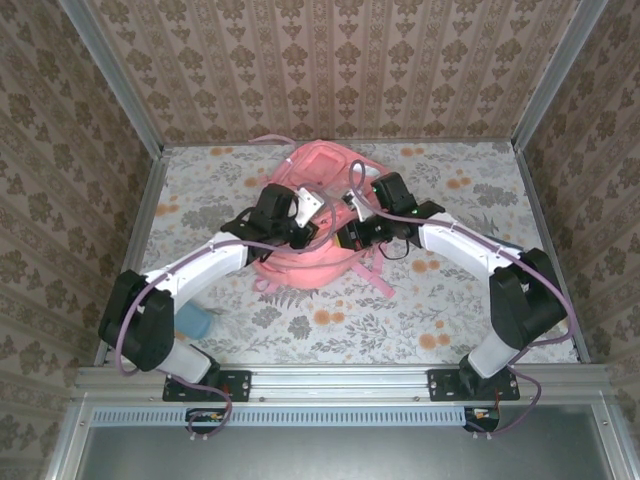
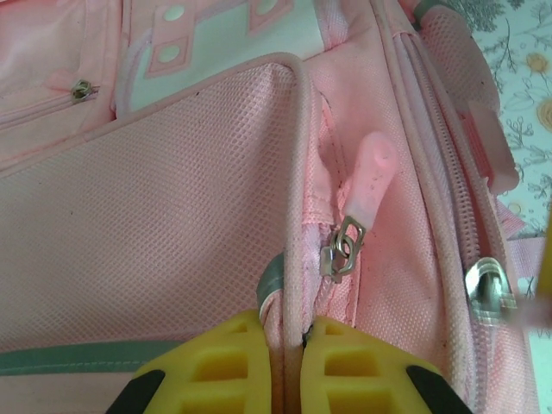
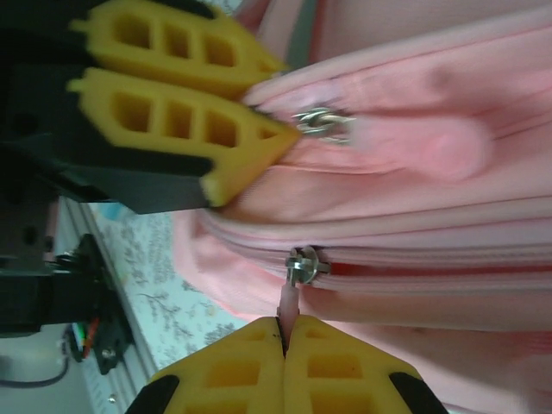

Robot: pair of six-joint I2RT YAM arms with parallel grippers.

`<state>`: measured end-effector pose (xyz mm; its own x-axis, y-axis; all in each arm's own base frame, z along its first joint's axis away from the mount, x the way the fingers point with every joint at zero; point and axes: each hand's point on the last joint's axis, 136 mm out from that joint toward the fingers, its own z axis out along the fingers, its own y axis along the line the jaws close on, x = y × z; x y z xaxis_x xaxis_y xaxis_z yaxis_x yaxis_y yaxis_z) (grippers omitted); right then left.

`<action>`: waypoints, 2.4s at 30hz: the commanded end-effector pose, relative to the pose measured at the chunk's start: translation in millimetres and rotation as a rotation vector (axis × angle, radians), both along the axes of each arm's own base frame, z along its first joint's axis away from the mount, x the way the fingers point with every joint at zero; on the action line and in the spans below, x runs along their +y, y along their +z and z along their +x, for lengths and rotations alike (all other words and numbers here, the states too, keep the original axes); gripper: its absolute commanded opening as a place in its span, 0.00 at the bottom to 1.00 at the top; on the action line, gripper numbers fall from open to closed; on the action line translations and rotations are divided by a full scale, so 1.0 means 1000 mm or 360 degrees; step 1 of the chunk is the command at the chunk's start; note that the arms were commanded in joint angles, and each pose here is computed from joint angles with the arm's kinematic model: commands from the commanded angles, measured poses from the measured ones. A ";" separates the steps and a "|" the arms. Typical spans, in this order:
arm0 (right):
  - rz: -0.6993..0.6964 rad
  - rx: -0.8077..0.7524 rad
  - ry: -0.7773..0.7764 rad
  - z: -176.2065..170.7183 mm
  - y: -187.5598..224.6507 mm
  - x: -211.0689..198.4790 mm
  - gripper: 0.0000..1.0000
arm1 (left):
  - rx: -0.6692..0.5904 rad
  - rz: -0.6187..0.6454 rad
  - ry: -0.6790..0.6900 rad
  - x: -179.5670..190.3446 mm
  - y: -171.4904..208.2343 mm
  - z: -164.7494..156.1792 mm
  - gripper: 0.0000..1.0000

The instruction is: Pack the student bag

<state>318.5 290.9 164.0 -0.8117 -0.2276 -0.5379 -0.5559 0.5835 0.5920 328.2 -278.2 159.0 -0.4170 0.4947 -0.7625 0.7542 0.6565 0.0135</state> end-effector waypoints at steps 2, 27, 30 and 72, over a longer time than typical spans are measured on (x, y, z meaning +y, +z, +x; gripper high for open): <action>0.0280 0.0054 0.0187 -0.032 0.021 0.041 0.00 | -0.0134 -0.0338 0.0065 -0.034 0.052 0.025 0.00; 0.0578 0.0588 -0.1196 0.045 0.034 -0.046 0.58 | -0.0097 -0.0464 -0.0030 -0.040 0.064 0.014 0.00; 0.0614 0.0665 -0.1204 0.054 0.028 -0.037 0.55 | -0.0094 -0.0468 -0.0029 -0.040 0.064 0.014 0.00; 0.0826 0.0815 -0.1236 0.066 0.013 -0.014 0.42 | -0.0068 -0.0508 -0.0007 -0.039 0.068 0.014 0.00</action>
